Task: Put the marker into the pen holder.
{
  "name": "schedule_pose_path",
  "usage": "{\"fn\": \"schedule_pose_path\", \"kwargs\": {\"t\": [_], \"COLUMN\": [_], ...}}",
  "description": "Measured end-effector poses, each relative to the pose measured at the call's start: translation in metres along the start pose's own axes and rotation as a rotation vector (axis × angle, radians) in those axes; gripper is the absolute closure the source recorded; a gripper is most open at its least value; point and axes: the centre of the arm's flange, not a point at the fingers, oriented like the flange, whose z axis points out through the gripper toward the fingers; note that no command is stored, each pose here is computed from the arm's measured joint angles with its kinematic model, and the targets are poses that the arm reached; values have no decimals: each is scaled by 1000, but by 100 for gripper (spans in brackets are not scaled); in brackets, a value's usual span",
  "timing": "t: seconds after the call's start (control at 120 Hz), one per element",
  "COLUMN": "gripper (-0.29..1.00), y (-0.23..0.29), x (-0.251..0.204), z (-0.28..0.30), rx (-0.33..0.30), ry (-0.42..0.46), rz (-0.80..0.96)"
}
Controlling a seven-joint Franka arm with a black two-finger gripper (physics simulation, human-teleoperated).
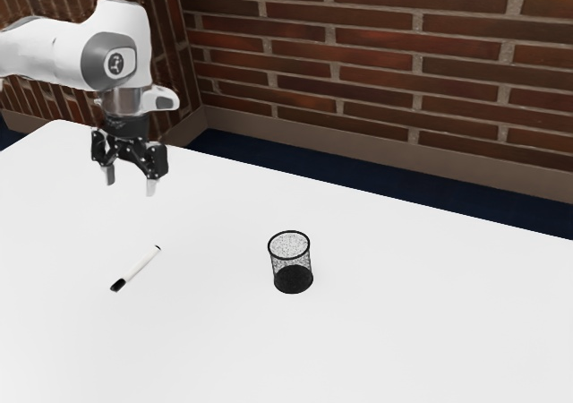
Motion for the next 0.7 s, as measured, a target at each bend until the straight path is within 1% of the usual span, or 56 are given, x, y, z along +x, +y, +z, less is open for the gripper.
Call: {"fn": "schedule_pose_path", "kwargs": {"t": [0.108, 0.208, 0.333, 0.433, 0.5, 0.583, 0.7], "gripper": [0, 0, 0, 0, 0, 0, 1], "y": [-20, -25, -23, -21, -33, -40, -48], "x": [24, 42, 55, 66, 74, 88, 91], "z": [84, 127, 148, 177, 195, 199, 199], "rx": [7, 16, 30, 37, 20, 11, 4], "ry": [-32, -15, 62, 95, 107, 134, 145], "rz": [17, 48, 102, 140, 122, 118, 122]}}
